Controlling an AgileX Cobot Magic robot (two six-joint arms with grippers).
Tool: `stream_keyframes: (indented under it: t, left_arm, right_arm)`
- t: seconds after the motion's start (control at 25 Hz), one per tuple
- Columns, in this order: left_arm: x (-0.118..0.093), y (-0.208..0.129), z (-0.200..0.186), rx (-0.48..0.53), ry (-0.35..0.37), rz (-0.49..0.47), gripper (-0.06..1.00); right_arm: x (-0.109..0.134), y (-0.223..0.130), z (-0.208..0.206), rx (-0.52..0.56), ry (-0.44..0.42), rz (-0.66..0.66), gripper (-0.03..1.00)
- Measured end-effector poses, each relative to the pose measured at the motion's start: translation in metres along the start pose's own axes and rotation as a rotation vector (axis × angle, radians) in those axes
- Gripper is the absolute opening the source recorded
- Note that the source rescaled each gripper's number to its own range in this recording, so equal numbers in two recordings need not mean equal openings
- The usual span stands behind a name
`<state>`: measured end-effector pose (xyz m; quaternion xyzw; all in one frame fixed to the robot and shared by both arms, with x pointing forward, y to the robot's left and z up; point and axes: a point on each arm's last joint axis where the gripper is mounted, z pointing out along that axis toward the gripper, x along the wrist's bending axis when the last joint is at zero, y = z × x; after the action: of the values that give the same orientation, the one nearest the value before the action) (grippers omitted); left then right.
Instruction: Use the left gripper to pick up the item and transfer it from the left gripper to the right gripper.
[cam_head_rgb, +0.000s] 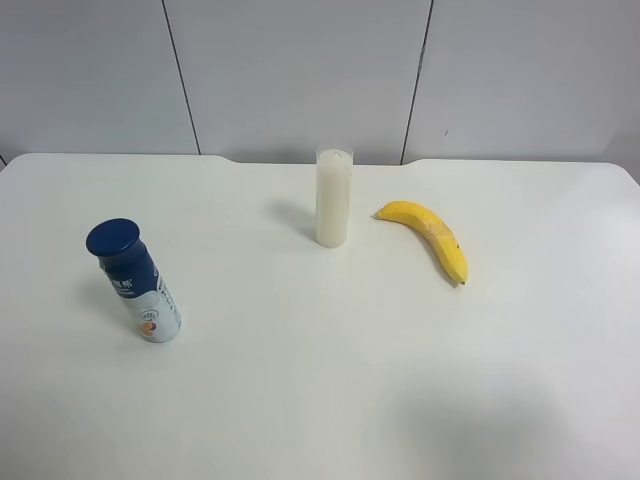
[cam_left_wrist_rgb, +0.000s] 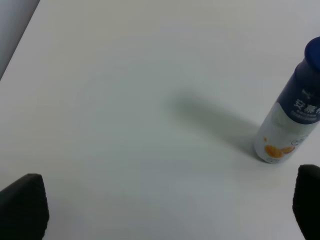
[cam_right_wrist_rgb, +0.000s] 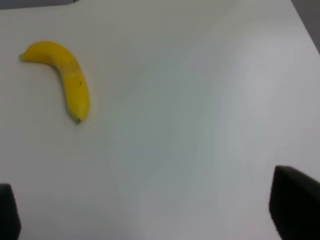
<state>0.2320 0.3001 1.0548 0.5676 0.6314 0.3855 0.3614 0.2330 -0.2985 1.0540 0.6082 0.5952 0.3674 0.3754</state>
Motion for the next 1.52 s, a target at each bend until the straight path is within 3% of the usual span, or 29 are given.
stream_keyframes:
  t: [1.24,1.36,1.52]
  left_arm:
    - [0.0,0.0,0.0,-0.001,0.0,0.0,1.0]
    - [0.0,0.01,-0.006,0.004,0.0,0.0,1.0]
    - [-0.001,0.034,-0.006,0.094,0.001,0.0,1.0]
  right_arm:
    - [0.0,0.0,0.0,0.0,0.0,0.0,1.0]
    - [0.0,0.0,0.0,0.0,0.0,0.0,1.0]
    - [0.0,0.0,0.0,0.0,0.0,0.0,1.0]
